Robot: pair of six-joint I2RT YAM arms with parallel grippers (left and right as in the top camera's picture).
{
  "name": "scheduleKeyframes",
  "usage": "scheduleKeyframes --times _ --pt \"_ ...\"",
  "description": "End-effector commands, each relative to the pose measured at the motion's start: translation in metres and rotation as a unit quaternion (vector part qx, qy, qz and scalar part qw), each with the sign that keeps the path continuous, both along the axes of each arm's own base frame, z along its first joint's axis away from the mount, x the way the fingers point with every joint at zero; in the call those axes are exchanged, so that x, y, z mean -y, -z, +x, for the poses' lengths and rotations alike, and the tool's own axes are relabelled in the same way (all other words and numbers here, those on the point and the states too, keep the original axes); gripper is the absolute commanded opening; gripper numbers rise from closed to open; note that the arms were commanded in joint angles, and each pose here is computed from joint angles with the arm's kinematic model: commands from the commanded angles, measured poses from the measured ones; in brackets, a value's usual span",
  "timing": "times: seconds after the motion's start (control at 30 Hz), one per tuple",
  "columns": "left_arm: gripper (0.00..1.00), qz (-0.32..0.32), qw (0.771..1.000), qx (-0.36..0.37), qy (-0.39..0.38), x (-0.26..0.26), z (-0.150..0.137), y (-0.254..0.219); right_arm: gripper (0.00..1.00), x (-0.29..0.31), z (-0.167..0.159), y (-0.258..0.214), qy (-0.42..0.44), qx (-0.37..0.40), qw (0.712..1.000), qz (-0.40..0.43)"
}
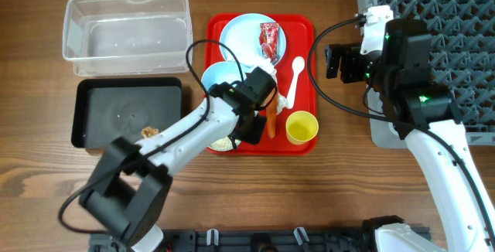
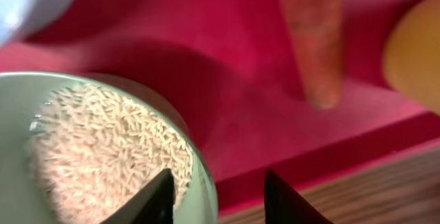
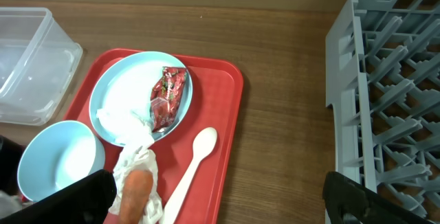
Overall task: Sort waste into correct bins and load items into the dishwasher rack
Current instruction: 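Grasp the rim of the rice bowl with the left gripper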
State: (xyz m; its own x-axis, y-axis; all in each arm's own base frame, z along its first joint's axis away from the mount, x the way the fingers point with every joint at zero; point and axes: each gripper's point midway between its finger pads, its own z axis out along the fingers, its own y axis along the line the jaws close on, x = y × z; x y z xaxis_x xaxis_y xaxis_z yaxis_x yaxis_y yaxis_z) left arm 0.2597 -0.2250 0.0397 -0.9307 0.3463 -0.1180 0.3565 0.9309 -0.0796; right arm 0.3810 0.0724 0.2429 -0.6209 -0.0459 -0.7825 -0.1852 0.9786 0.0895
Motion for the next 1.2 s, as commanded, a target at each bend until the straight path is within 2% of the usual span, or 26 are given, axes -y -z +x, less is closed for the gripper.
scheduleKeyframes --times 0.0,0.1,0.37,0.43,0.53,0.87,0.97,1.17 --pt "0.37 0.019 0.999 -0.033 -0.013 -0.004 -0.009 0.026 1.00 0.004 0.005 -0.007 0.011 0.008 1.000 -0.002" --pt "0.27 0.020 0.999 -0.038 -0.027 -0.003 -0.008 0.031 1.00 0.004 0.005 -0.007 0.010 0.008 1.000 -0.002" --pt "0.20 0.020 0.998 -0.038 -0.038 -0.003 -0.008 0.028 1.00 0.004 0.005 -0.007 0.011 0.008 1.000 -0.002" --pt "0.11 0.019 0.998 -0.039 -0.040 -0.003 -0.008 0.025 1.00 0.004 0.005 -0.007 0.010 0.008 1.000 -0.002" --pt "0.04 0.022 0.998 -0.035 -0.040 -0.002 -0.005 0.020 1.00 0.004 0.005 -0.007 0.010 0.008 1.000 -0.002" --pt "0.04 0.029 0.998 -0.035 -0.053 -0.005 -0.004 0.012 1.00 0.004 0.005 -0.007 0.011 0.009 1.000 -0.002" --pt "0.04 0.026 0.997 -0.038 -0.062 -0.007 0.000 -0.006 1.00 0.004 0.005 -0.007 0.011 0.009 1.000 -0.001" --pt "0.04 -0.006 0.996 -0.011 -0.092 -0.011 0.024 -0.052 1.00 0.004 0.005 -0.007 0.011 0.009 1.000 -0.001"
